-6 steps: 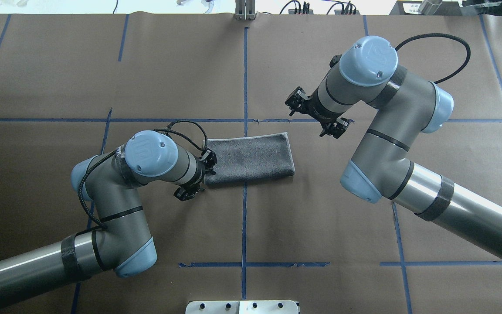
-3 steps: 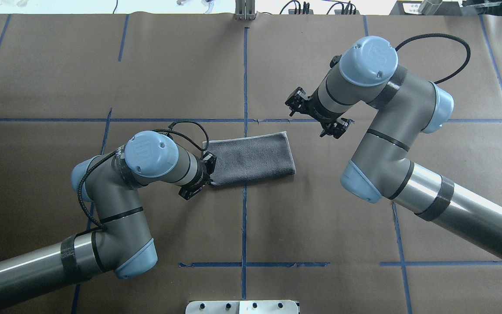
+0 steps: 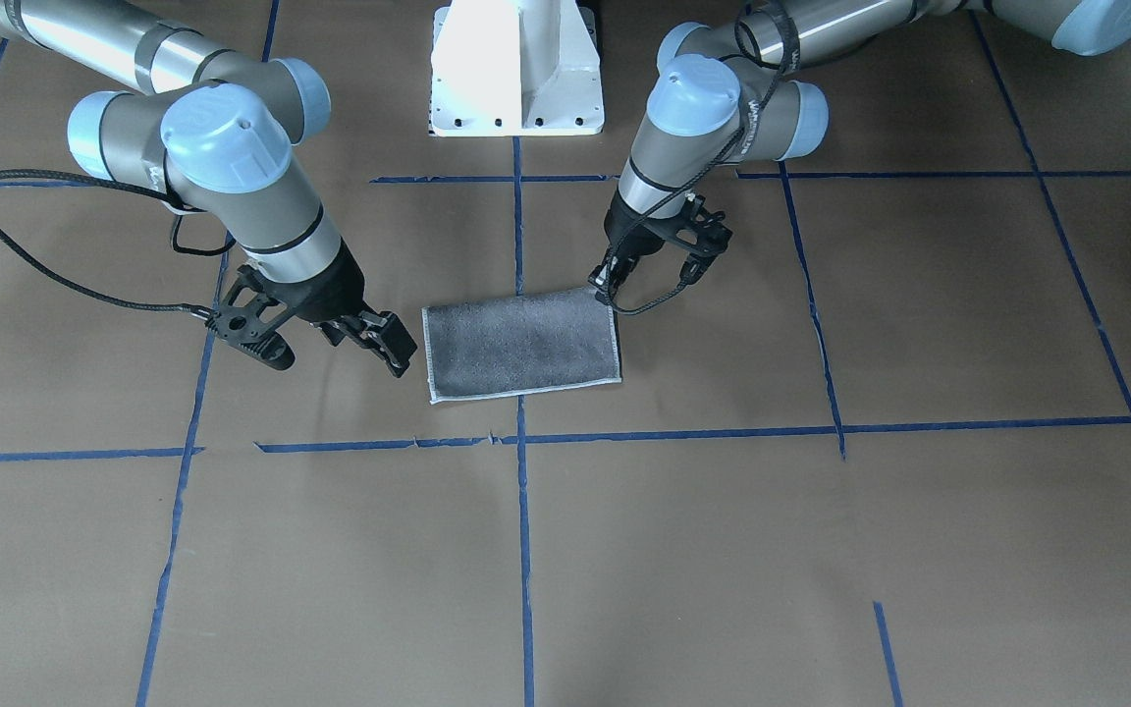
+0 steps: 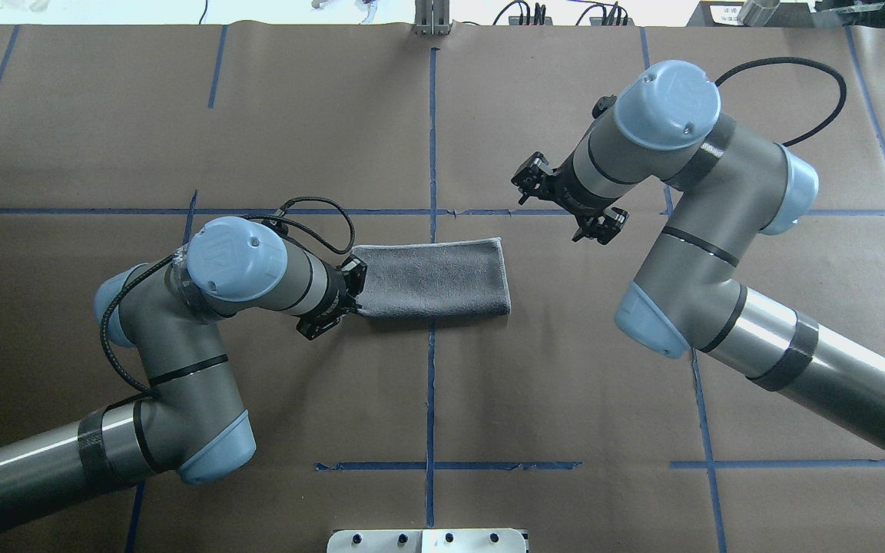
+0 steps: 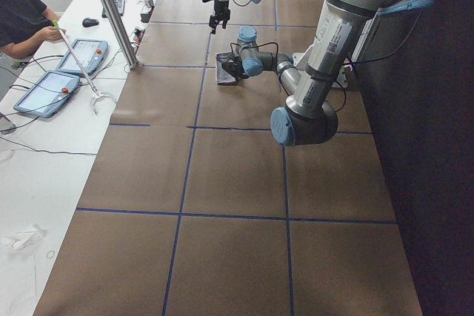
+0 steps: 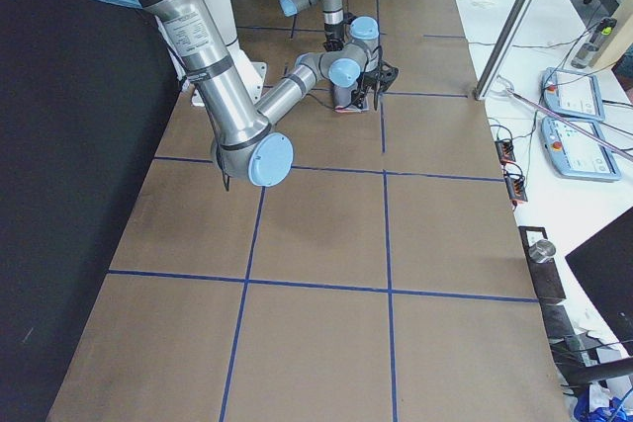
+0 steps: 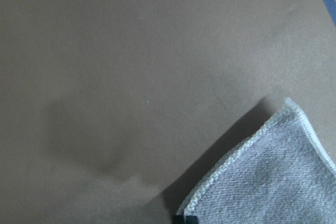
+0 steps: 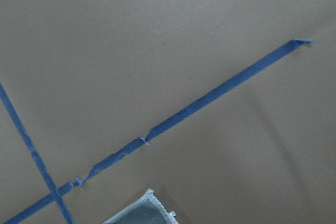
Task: Fold towel twice with both arms
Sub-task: 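Grasp the strip end with the left gripper and fold it across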
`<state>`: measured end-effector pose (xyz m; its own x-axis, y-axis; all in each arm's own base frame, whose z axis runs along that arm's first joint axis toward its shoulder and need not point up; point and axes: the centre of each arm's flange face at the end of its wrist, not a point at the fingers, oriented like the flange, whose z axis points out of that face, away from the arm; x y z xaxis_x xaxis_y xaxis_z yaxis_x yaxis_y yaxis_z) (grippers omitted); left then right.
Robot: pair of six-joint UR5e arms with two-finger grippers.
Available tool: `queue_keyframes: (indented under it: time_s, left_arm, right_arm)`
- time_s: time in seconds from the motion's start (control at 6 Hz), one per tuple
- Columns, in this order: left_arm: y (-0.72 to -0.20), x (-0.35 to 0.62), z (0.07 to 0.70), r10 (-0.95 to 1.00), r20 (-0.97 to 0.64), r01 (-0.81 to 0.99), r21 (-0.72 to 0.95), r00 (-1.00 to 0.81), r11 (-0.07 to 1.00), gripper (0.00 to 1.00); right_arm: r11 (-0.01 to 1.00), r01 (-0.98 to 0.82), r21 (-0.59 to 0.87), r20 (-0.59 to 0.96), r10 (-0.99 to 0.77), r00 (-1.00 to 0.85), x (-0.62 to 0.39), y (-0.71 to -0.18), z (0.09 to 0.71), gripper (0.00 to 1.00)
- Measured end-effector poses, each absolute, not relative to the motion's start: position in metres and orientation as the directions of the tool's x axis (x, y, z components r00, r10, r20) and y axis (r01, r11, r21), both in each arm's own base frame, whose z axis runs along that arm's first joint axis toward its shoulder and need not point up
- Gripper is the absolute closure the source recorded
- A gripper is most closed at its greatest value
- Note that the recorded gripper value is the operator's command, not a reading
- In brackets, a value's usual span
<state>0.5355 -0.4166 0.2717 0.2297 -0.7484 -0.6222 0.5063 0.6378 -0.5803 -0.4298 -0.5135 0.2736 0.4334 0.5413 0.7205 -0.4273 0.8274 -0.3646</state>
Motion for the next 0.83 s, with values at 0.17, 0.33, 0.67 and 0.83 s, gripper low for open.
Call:
queue_keyframes:
  time_s: [0.17,0.33,0.67,0.83]
  left_arm:
    - [-0.427,0.529,0.257,-0.715,-0.661,0.500,-0.550,0.228,0.669,0.98]
    - [-0.437,0.532,0.226,-0.674,-0.708,0.490,-0.520,0.210,0.700,0.97]
    - [-0.442,0.563,0.168,-0.614,-0.768,0.478,-0.477,0.183,0.738,0.97]
    - [-0.434,0.585,0.148,-0.596,-0.784,0.484,-0.458,0.175,0.746,0.96]
  right_arm:
    - [0.822,-0.430,-0.373,0.724,0.547,0.420,-0.399,-0.516,0.281,0.00]
    - [0.818,-0.440,-0.371,0.727,0.550,0.411,-0.375,-0.519,0.288,0.00]
    - [0.805,-0.463,-0.371,0.721,0.564,0.404,-0.349,-0.525,0.301,0.00]
    - [0.801,-0.468,-0.373,0.715,0.570,0.405,-0.345,-0.525,0.306,0.00]
